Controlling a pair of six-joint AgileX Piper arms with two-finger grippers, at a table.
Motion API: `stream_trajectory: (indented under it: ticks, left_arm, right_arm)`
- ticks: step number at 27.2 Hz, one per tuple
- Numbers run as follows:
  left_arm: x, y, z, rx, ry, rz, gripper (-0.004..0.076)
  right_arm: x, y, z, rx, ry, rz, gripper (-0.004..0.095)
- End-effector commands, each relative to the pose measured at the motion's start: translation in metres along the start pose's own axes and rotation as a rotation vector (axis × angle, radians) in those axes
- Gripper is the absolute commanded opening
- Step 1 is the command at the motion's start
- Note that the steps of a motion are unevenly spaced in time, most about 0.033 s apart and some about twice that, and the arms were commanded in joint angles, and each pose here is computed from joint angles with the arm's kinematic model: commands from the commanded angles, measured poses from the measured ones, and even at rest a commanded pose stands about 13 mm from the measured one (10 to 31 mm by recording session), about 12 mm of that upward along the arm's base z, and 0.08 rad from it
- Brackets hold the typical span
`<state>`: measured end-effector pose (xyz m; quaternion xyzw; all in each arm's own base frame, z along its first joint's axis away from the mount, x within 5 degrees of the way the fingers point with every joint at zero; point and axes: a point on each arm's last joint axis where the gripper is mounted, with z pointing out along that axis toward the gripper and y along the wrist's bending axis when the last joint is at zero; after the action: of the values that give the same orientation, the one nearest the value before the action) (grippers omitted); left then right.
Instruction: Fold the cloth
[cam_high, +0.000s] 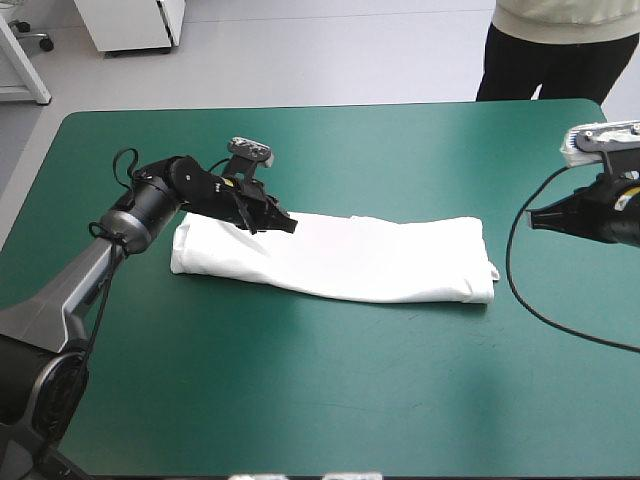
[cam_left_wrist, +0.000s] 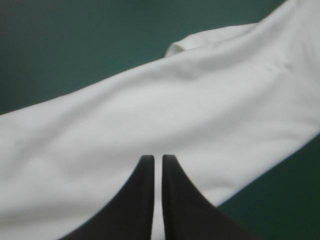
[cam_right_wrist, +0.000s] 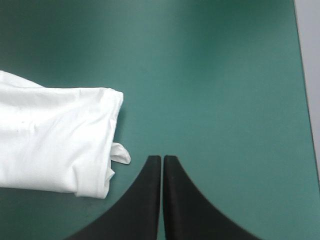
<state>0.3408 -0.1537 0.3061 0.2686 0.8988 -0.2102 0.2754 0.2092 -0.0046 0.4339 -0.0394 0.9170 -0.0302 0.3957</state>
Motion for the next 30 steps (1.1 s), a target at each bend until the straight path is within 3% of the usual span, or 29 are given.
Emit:
stream_trajectory:
  ticks: [1,7,22,25,27,28,30]
  left_arm:
    - [-0.018,-0.027,-0.005,0.094,-0.113,0.014,-0.0009]
    - [-0.014,-0.027,0.035,0.168,-0.072,-0.042,-0.0009]
    - [0.013,0.001,0.127,0.182,0.040,-0.160,-0.0009]
    - [0.014,-0.007,0.128,0.201,0.051,-0.136,-0.0009]
    - [0.014,-0.008,0.128,0.211,0.061,-0.132,-0.0009]
    - [0.015,-0.009,0.128,0.220,0.071,-0.129,-0.0009]
    - [0.016,-0.009,0.128,0.219,0.075,-0.124,-0.0009]
  right_arm:
    - [0.008,-0.009,-0.026,0.072,-0.091,0.028,-0.0017]
    - [0.031,-0.016,-0.017,0.102,-0.055,0.067,-0.0018]
    - [0.041,-0.001,0.045,-0.091,0.012,0.181,-0.0006]
    - [0.041,0.009,0.075,-0.222,0.111,0.191,0.0195]
    - [0.039,0.011,0.090,-0.266,0.133,0.201,0.0437]
    - [0.038,0.013,0.108,-0.296,0.154,0.222,0.0701]
    - [0.040,0.012,0.132,-0.303,0.203,0.240,0.0874]
